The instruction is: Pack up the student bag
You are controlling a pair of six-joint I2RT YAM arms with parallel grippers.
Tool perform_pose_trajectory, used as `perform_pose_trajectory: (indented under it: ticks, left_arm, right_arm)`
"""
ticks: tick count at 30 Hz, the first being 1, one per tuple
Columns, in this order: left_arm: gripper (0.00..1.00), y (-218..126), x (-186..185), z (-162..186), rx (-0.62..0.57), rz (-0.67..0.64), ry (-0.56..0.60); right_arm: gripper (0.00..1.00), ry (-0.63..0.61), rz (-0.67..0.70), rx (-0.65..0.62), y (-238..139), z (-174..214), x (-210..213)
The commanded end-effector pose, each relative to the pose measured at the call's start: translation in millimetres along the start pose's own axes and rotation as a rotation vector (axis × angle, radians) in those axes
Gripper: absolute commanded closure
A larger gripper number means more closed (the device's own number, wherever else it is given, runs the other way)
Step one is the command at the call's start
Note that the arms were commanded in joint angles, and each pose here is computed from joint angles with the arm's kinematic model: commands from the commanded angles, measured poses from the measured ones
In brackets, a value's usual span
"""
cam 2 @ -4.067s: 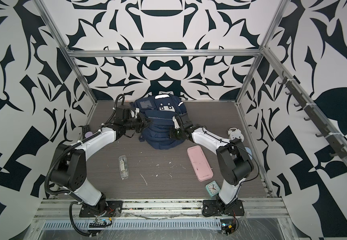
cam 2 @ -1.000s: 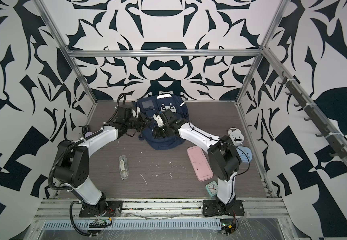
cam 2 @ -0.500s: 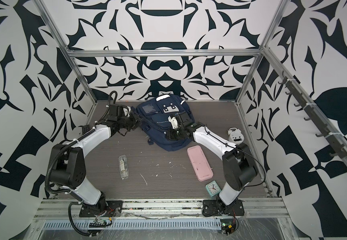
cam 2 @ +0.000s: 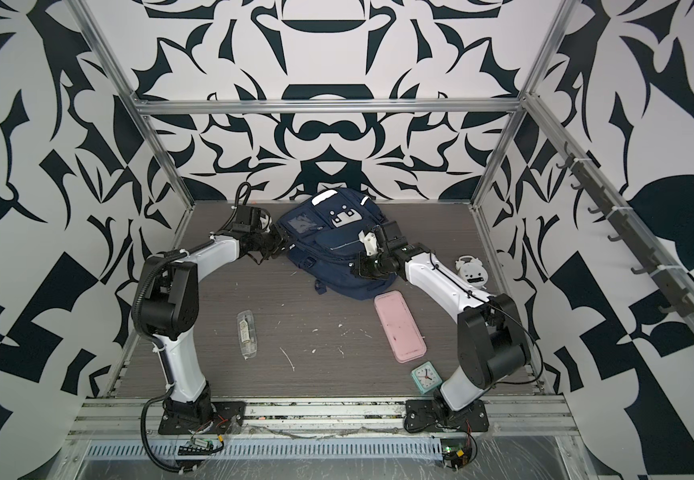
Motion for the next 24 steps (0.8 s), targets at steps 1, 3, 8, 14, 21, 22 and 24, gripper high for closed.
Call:
perform_pose_trajectory:
  ticks: [1,3,8,14,21,22,24]
  left_arm:
    - [0.51,8,-4,-7,0.004,0.011,0.001]
    - [0.58,14,-3,-11,0.004,0.016,-0.004]
    - [0.77,23,-1,-12,0.011,0.028,-0.025]
    - [1.0,10,-13,-13,-0.018,0.078,-0.032]
    - [1.0,-5,-29,-15,-0.044,0.13,-0.044]
    - [1.0,-6,-30,-16,-0.047,0.138,-0.046]
    - [1.0,-9,-34,-17,-0.054,0.151,-0.049]
  right_arm:
    - [1.0,-0.029,-0.02,-0.012,-4,-2,5]
    - [1.0,-0.028,-0.02,-0.009,-3,-2,5]
    - [1.0,-0.022,-0.011,0.011,-2,-1,5]
    - [1.0,-0.05,-0.045,0.002,-11,-1,26]
    - [1.0,-0.115,-0.073,0.035,-1,9,58]
    - [1.0,-0.122,-0.076,0.038,1,10,62]
    - [1.0,-0.136,-0.088,0.048,9,12,71]
Point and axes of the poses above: each gripper's point midway between its finger pads, its own y axis out along the fingers, its own x axis along the line the jaws close on, z = x × y, the point moved 5 cm from there along -y, back along the fingers, and after that the axes turned 8 degrees about y, right-handed, at the moved point
